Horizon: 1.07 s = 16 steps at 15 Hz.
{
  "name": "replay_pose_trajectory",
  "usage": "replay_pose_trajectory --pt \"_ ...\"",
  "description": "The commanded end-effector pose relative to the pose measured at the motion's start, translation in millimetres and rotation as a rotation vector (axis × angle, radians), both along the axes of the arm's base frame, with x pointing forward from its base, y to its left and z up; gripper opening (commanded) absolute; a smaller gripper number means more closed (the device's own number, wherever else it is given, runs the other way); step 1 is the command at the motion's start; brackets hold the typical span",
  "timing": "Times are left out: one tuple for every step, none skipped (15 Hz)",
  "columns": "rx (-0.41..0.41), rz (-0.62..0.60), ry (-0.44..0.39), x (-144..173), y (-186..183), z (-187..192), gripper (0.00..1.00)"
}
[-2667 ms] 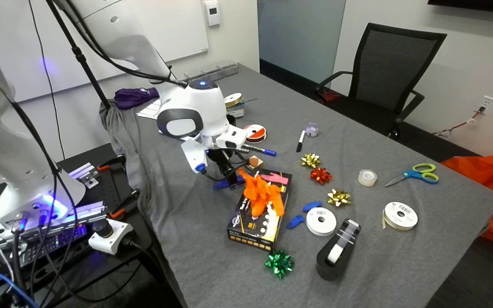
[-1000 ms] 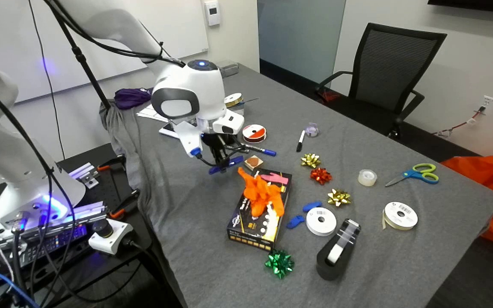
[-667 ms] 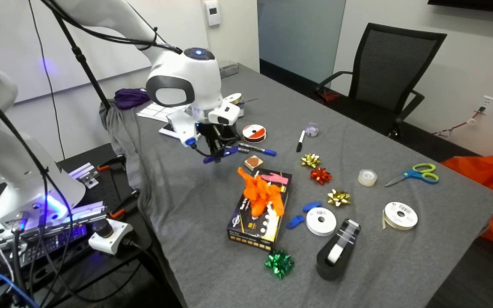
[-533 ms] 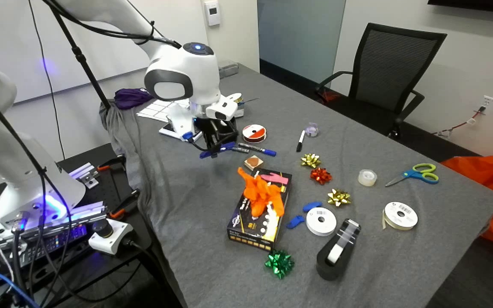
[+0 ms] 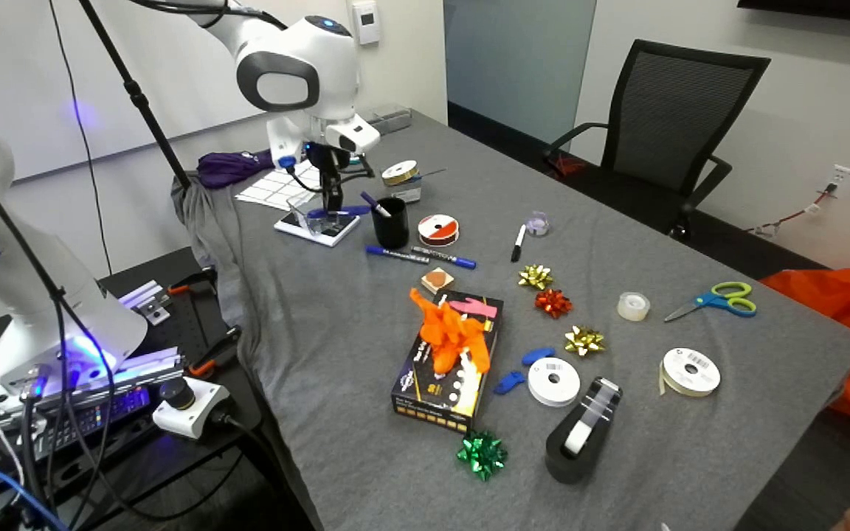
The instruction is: Move the black cup forward and place the purple marker first then the blue blade cutter
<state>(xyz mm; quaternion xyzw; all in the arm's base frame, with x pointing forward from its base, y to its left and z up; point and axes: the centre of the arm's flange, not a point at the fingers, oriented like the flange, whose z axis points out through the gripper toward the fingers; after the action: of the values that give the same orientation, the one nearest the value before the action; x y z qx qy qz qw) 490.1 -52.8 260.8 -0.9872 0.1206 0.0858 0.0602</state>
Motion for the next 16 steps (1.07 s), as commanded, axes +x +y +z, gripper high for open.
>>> replay_pose_trajectory --pt "0.0 -0.113 0.063 21 33 29 0.11" --pt "-0.005 -0.151 0.074 28 39 33 0.11" --pt "-0.013 -0.192 0.087 37 42 36 0.11" --pt "-0.026 -0.234 0.103 46 44 41 0.11" --pt "-0.036 -0.279 0.118 53 46 44 0.11" --pt "-0.047 -0.32 0.136 61 45 48 0.11" --pt "-0.054 -0.357 0.152 66 44 50 0.11" --pt "-0.067 -0.386 0.176 74 41 53 0.11" --pt "-0.074 -0.412 0.199 78 39 52 0.11" --pt "-0.077 -0.435 0.225 82 36 49 0.11" --pt "-0.086 -0.452 0.254 86 34 47 0.11" --pt "-0.089 -0.464 0.287 91 31 42 0.11" --pt "-0.092 -0.476 0.313 95 30 37 0.11" --pt "-0.091 -0.478 0.336 100 29 29 0.11" --pt "-0.085 -0.477 0.354 104 30 21 0.11" --pt "-0.075 -0.472 0.366 112 31 16 0.11"
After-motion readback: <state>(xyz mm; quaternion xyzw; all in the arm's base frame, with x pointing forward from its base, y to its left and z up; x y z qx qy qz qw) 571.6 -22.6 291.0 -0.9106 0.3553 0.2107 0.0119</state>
